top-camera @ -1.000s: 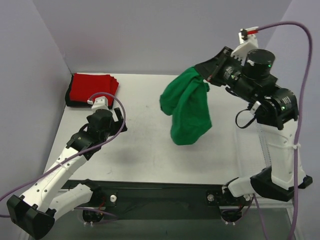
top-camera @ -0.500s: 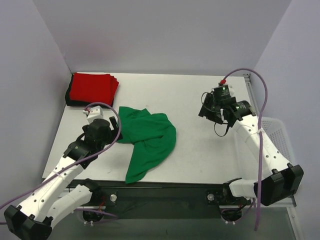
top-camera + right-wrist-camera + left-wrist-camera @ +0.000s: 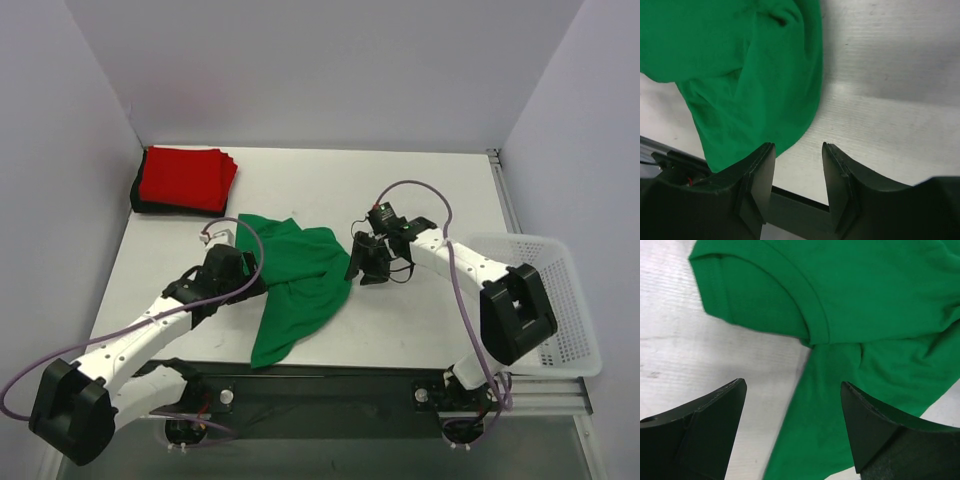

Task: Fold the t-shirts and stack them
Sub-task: Move the tshirt to the center of the board, then flatten out the tshirt

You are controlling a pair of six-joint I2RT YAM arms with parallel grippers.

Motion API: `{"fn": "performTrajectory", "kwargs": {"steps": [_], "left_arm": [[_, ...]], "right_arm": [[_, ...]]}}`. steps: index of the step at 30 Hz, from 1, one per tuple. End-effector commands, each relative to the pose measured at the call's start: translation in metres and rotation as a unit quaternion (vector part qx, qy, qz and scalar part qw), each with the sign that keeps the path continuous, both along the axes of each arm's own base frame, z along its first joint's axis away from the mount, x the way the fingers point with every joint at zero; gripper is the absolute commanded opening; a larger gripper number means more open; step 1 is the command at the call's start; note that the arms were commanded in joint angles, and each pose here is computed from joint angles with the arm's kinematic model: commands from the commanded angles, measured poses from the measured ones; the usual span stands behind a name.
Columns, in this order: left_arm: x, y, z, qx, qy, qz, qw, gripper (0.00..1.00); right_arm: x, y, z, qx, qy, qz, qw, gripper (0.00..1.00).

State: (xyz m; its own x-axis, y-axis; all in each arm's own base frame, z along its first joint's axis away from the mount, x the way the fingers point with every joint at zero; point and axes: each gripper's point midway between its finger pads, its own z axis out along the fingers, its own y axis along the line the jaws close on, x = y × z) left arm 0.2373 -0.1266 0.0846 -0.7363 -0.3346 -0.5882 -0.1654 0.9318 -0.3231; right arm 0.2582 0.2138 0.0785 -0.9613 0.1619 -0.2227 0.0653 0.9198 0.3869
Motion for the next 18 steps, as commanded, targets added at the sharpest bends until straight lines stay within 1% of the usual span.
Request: {"fn": "performTrajectory", "kwargs": {"steps": [1,5,8,10,14,18], "left_arm": [[0.028,-0.029,0.018,-0.061,-0.046,-0.013,0.997,0.87],[0.036,-0.035,0.001,-0.059,-0.032,-0.014,0.998,0.82],[0.039,-0.037,-0.014,-0.051,-0.010,-0.011,0.999,0.80],[0.045,-0.042,-0.019,-0.054,-0.015,-0.014,0.998,0.78],[0.052,-0.044,-0.030,-0.042,-0.004,-0.015,0.999,0.76],[0.063,-0.051,-0.030,-0.045,-0.016,-0.023,0.999,0.68]], "right_arm": [[0.003,0.021,-0.004,0.047,0.016,0.011,0.999,0.43],[0.004,0.026,-0.017,0.042,0.034,0.021,0.998,0.42],[0.004,0.032,-0.026,0.043,0.048,0.030,0.997,0.42],[0.005,0.038,-0.033,0.044,0.055,0.038,0.997,0.42],[0.002,0.044,-0.045,0.046,0.075,0.045,0.995,0.42],[0.003,0.049,-0.049,0.052,0.081,0.049,0.994,0.41]]}}
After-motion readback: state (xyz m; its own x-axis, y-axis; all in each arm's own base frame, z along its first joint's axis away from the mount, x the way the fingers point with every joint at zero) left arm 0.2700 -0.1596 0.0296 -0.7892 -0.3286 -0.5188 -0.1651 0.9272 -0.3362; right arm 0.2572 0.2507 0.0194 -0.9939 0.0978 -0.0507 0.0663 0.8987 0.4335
